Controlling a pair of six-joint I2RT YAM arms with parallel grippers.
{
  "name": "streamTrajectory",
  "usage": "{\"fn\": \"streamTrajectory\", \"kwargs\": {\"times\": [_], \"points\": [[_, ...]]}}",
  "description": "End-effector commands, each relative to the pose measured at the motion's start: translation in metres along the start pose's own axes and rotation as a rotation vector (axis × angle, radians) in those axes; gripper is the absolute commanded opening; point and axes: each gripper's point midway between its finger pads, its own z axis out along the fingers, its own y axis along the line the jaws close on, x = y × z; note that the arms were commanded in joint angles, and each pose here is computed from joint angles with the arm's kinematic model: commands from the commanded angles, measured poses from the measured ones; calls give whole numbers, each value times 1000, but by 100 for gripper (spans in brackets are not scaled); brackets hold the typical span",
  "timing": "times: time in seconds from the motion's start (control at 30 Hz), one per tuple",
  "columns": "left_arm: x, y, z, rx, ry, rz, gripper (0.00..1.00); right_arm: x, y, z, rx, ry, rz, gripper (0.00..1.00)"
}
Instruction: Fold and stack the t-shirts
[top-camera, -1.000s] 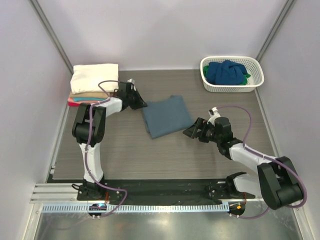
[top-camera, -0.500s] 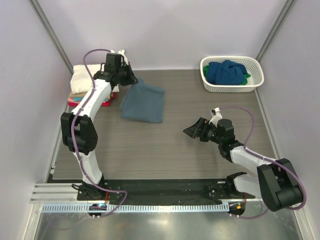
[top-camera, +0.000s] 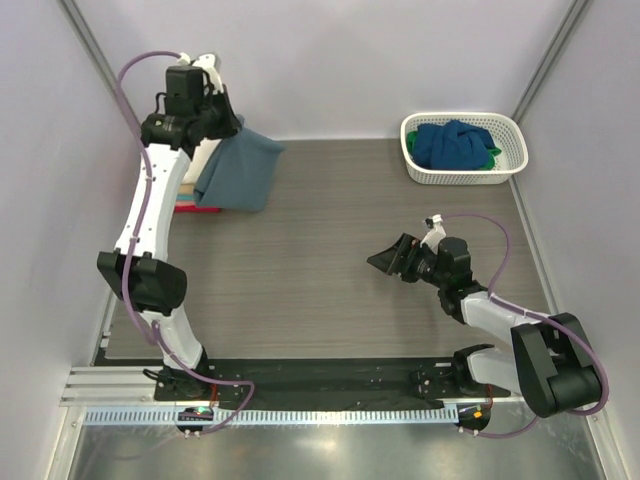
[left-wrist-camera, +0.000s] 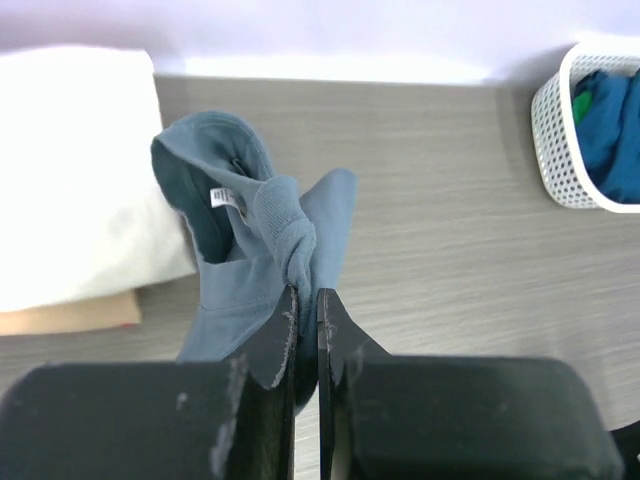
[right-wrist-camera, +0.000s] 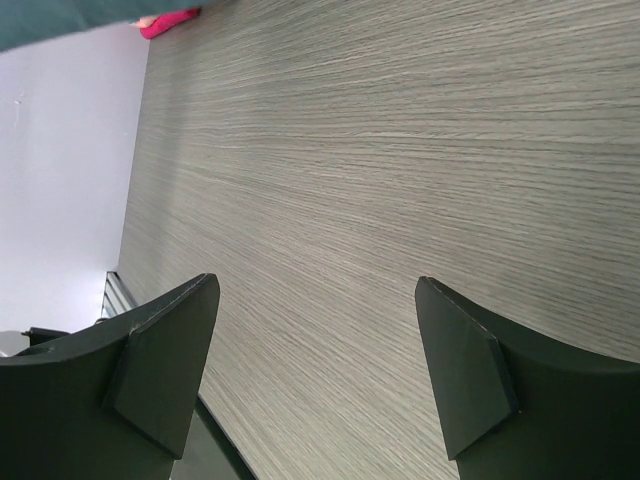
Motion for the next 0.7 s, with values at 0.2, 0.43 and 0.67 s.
{"fn": "streamTrajectory", "kwargs": {"times": [0.2,0.43,0.67], "points": [[-78,7,-68,3,-212,55,0,-8,9,1,-49,-30,-16,86],[-107,23,-80,7,-275,40,0,-7,8,2,-52,-24,-13,86],[-114,49,-72,15,-283,21,0,-7,8,3,-53,-18,-10,85]]}}
